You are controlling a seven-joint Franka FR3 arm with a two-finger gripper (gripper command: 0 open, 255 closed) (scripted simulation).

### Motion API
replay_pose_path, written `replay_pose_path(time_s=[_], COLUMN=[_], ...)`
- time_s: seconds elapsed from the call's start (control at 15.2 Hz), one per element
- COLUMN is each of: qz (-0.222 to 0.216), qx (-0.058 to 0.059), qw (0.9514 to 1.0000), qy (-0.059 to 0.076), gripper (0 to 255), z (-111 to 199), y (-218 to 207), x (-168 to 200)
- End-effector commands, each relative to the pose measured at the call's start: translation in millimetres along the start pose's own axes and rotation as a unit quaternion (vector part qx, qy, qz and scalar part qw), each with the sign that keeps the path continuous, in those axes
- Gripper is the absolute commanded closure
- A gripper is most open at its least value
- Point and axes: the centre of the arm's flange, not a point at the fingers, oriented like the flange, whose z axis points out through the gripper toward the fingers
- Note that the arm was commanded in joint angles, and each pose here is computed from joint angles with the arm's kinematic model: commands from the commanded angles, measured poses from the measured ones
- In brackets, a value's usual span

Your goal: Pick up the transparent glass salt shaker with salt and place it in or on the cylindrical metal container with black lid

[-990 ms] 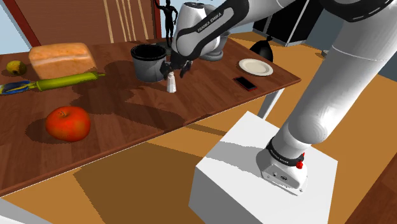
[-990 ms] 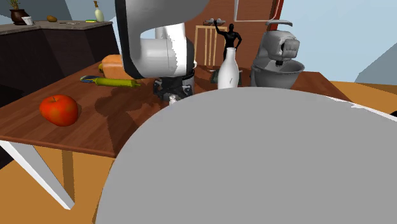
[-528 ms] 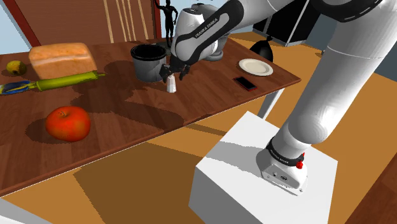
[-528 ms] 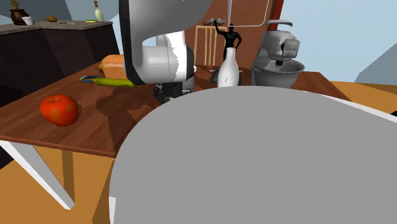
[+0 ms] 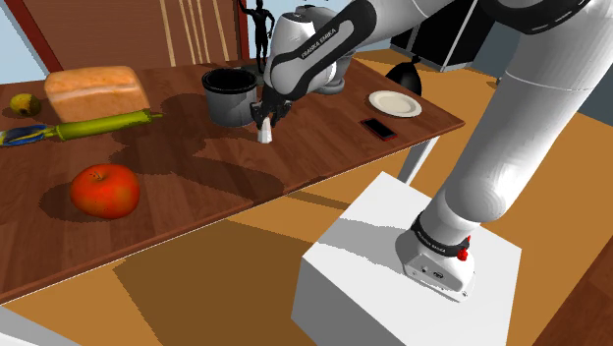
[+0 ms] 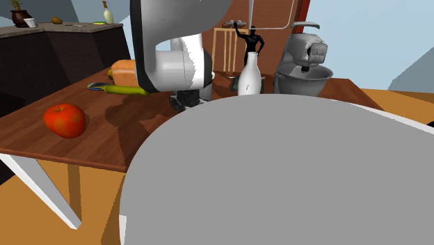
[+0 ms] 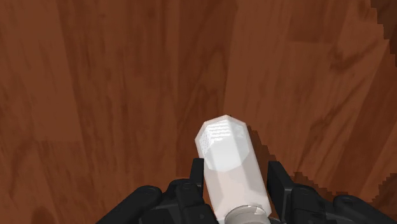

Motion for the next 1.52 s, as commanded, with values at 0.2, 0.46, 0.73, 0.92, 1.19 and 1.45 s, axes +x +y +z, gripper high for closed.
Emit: replay_pose_path(time_s=[0.2, 0.46, 0.73, 0.92, 1.19, 1.45], qz=[0.0, 0.0, 0.0, 0.0, 0.0, 0.0], qx=[0.0, 0.0, 0.0, 0.0, 0.0, 0.0], qw=[1.0, 1.0, 1.0, 1.0, 1.0, 1.0], qy=[0.0, 0.0, 0.0, 0.0, 0.0, 0.0], gripper=[255, 255, 255, 255, 255, 255], z=[0.4, -14.9, -35.3, -50.5, -70.8, -91.2], y=[0.0, -1.8, -4.4, -6.3, -8.9, -11.5], x=[-0.2, 3.8, 8.9, 12.7, 17.8, 23.0])
